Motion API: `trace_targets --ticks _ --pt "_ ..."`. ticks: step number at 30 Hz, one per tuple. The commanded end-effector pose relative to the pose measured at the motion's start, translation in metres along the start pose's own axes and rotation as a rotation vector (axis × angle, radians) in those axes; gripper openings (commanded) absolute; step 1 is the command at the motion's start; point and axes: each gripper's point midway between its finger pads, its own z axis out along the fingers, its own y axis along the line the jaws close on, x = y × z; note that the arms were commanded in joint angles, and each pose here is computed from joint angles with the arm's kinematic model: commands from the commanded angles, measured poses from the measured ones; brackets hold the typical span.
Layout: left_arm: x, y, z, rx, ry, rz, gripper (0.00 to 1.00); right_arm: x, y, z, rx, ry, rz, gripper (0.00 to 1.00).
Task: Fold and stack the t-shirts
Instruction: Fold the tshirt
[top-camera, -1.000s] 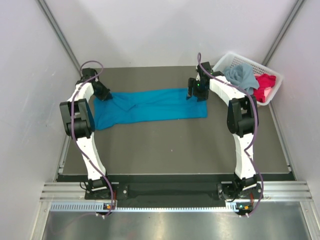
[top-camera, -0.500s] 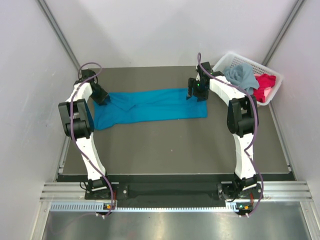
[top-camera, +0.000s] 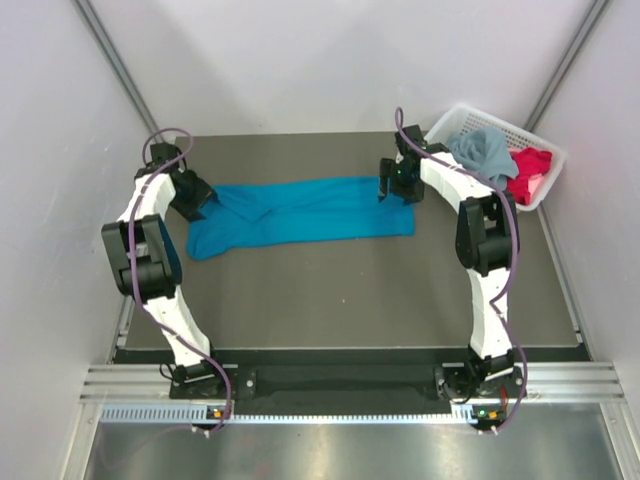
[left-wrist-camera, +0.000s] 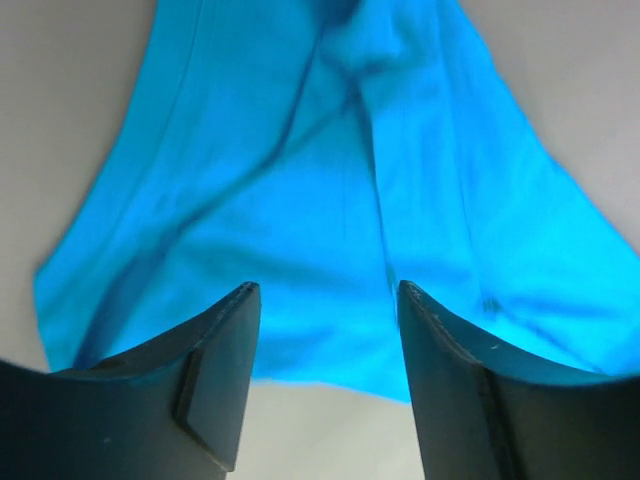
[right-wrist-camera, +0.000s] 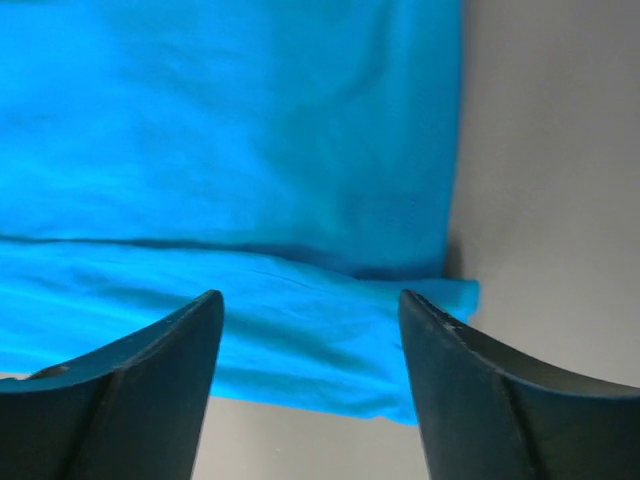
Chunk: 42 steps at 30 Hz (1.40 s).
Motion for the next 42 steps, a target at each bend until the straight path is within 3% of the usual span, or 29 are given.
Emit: trace_targets --ticks 1,5,15,20,28,42 --pt "0.003 -0.003 -0.035 0.039 -0.041 -0.019 0.63 -0.014 -0.006 -0.049 0.058 -0.085 -0.046 0.73" --pt "0.023 0.023 -0.048 0.006 -0.028 -0.08 0.66 0.006 -0.021 -0.061 0.093 -0.07 -0.059 0.82" --pt "0.077 0.082 -0.049 -0.005 0.074 -0.297 0.7 0.071 -0.045 -0.058 0.002 -0.002 0.047 0.84" --pt "0.072 0.086 -0.038 -0.007 0.05 -0.297 0.7 0.077 -0.047 -0.043 -0.083 0.005 0.158 0.81" --pt "0.074 0.109 -0.018 -0.058 0.074 -0.333 0.7 0.072 -0.049 -0.032 -0.076 -0.014 0.198 0.78" --pt "0.083 0.127 0.001 -0.112 0.099 -0.342 0.65 0.08 -0.051 -0.01 -0.07 0.019 0.253 0.59"
